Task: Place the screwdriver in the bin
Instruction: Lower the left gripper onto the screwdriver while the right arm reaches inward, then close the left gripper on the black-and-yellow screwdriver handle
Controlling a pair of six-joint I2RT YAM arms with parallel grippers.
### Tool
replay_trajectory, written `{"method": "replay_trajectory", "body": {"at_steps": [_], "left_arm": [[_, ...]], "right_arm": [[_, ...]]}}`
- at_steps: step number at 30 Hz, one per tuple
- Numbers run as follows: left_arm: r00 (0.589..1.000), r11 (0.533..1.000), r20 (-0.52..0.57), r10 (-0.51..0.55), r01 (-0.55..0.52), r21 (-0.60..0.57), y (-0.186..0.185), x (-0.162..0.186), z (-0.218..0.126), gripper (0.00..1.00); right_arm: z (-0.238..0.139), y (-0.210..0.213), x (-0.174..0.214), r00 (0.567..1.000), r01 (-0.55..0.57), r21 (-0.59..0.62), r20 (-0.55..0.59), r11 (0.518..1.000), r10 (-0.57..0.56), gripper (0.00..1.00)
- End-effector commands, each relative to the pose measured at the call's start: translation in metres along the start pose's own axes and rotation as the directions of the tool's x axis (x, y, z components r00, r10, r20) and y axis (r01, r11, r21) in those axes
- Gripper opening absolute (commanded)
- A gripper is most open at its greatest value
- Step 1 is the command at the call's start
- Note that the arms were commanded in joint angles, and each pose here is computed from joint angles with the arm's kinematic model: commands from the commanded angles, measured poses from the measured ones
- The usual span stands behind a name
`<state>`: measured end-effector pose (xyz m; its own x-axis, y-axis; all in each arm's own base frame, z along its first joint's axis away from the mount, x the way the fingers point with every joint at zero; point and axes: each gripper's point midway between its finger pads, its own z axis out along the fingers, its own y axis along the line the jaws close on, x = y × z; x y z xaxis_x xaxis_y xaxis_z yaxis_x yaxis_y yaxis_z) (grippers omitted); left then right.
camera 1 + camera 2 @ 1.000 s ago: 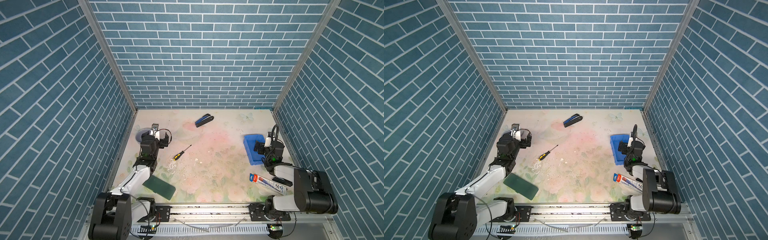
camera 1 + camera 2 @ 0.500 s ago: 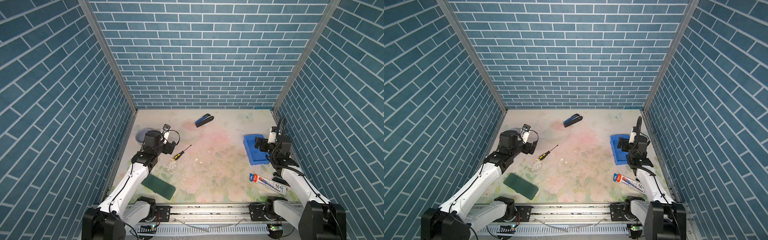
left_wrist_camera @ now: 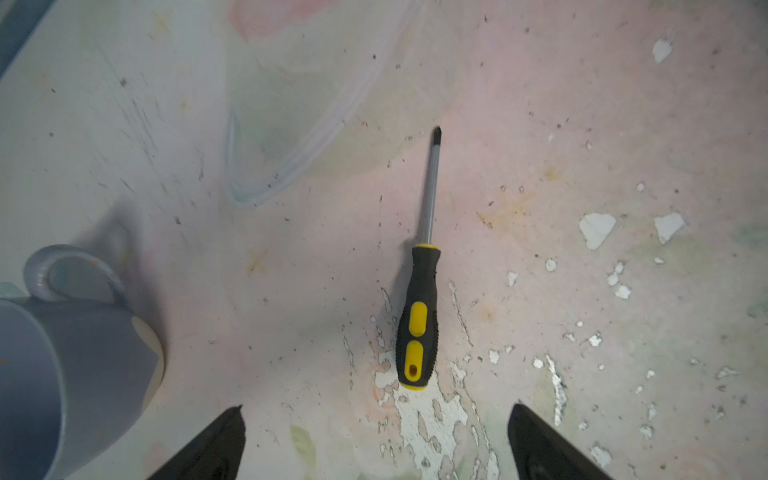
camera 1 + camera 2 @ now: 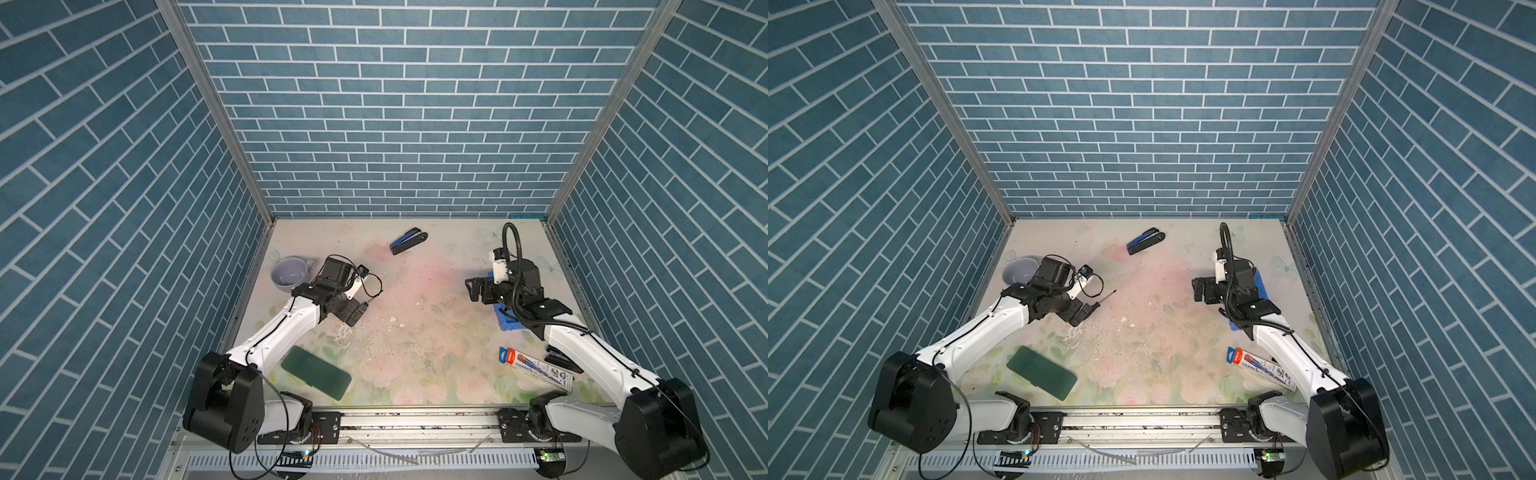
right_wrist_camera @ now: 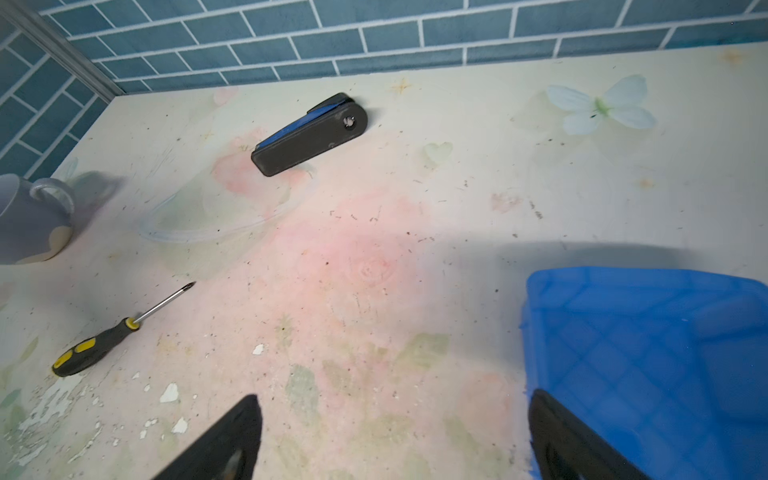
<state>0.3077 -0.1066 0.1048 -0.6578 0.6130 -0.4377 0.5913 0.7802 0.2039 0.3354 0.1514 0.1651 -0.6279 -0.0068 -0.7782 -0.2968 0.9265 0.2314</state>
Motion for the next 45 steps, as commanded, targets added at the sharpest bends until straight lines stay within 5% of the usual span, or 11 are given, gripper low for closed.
{"method": "replay_trajectory", "body": {"at_steps": [1, 13, 18, 26, 45], "left_arm": [[0.996, 0.999, -0.089, 0.027, -0.023, 0.042, -0.007, 0.013, 0.003, 1.00], [0.956, 0.991, -0.279, 0.091, -0.060, 0.116, -0.015, 0.031, 0.039, 0.92], [0.933, 0.989, -0.340, 0.115, -0.076, 0.125, -0.015, 0.039, 0.052, 0.81], [0.932, 0.990, -0.347, 0.107, -0.069, 0.119, -0.015, 0.037, 0.063, 0.58], [0.934, 0.989, -0.342, 0.103, -0.059, 0.136, -0.028, 0.037, 0.080, 0.32]], "right_arm": [[0.010, 0.012, -0.006, 0.996, -0.083, 0.022, -0.022, 0.996, 0.084, 0.99], [0.038, 0.071, 0.004, 0.996, -0.041, -0.083, -0.078, 0.996, 0.034, 0.99], [0.039, 0.101, 0.010, 0.994, 0.045, -0.209, -0.090, 0.977, -0.065, 0.99], [0.040, 0.116, 0.015, 0.991, 0.056, -0.292, -0.098, 0.955, -0.089, 0.99], [0.044, 0.112, 0.025, 0.991, 0.005, -0.275, -0.131, 0.962, -0.042, 0.99]]}}
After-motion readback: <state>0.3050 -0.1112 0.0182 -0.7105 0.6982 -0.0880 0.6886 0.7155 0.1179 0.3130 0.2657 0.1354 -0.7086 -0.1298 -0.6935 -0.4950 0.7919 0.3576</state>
